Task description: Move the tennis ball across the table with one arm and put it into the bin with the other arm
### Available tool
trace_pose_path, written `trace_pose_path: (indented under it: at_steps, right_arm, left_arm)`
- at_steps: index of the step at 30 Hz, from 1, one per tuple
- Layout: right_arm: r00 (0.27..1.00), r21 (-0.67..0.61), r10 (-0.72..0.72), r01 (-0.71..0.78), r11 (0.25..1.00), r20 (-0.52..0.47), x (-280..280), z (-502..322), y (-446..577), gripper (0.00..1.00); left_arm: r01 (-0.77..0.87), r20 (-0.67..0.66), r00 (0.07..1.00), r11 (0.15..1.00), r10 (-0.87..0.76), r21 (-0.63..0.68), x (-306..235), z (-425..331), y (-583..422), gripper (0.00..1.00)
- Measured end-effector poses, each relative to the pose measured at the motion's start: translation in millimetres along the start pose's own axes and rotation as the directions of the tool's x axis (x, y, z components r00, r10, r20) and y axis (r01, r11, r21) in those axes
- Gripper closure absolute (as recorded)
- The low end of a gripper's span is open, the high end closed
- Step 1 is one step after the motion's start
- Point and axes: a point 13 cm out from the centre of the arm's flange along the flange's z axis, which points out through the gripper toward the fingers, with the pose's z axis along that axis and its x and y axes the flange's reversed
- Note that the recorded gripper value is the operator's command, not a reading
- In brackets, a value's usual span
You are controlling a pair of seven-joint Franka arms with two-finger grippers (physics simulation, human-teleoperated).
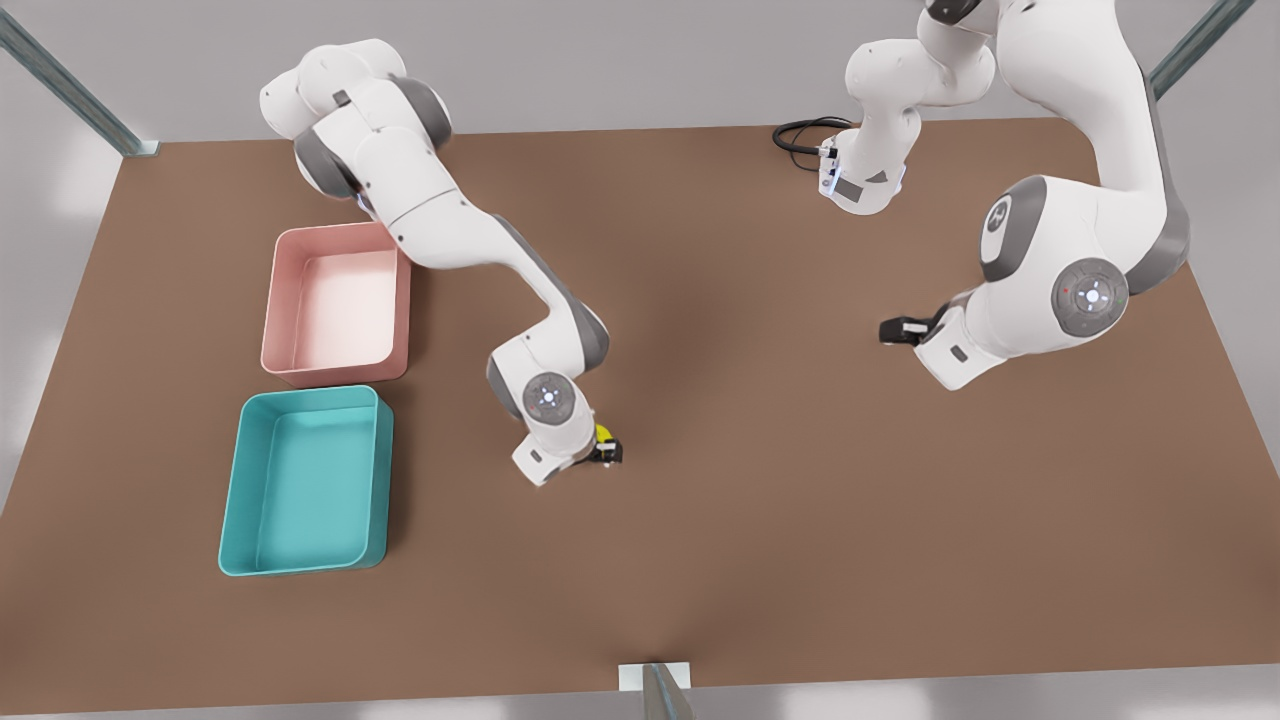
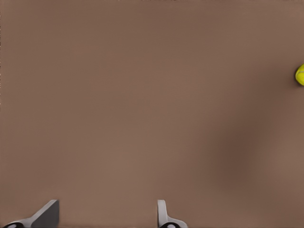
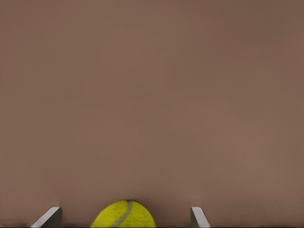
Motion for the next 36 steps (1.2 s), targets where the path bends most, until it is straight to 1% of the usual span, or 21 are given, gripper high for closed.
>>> trace_pose_path:
  at_steps: [9, 19, 28, 29, 31, 32, 33, 36]
  right_arm:
    - [0.999, 0.023, 0.019, -0.018, 1.0, -0.03, 23, 29, 6, 0.0]
    - [0.999, 0.04, 0.019, -0.017, 0.999, -0.049, 42, 66, 15, 0.0]
    - [0.998, 0.049, 0.016, -0.014, 0.999, -0.055, 52, 77, 20, 0.0]
    - [0.998, 0.049, 0.018, -0.015, 0.999, -0.055, 52, 77, 19, 0.06]
    - [0.998, 0.048, 0.02, -0.018, 0.999, -0.055, 51, 77, 19, 0.32]
    - [0.998, 0.046, 0.022, -0.019, 0.999, -0.055, 51, 77, 19, 0.35]
    - [0.998, 0.044, 0.022, -0.02, 0.999, -0.055, 50, 76, 19, 0.39]
    - [0.998, 0.038, 0.02, -0.018, 0.999, -0.053, 49, 74, 20, 0.39]
  left_arm:
    - [0.115, 0.006, 0.993, 0.993, -0.115, 0.004, -6, 8, 13, 0.0]
    - [0.168, 0.009, 0.986, 0.986, -0.168, 0.003, -8, 10, 13, 0.0]
    - [0.195, 0.008, 0.981, 0.981, -0.195, 0.002, -7, 9, 10, 0.0]
    - [0.199, 0.008, 0.98, 0.98, -0.199, 0.002, -7, 9, 10, 0.0]
    - [0.205, 0.009, 0.979, 0.979, -0.205, 0.002, -7, 9, 11, 0.0]
    - [0.208, 0.009, 0.978, 0.978, -0.208, 0.003, -7, 8, 12, 0.0]
    - [0.212, 0.009, 0.977, 0.977, -0.212, 0.003, -7, 8, 12, 0.0]
    - [0.219, 0.005, 0.976, 0.976, -0.219, 0.002, -6, 9, 13, 0.0]
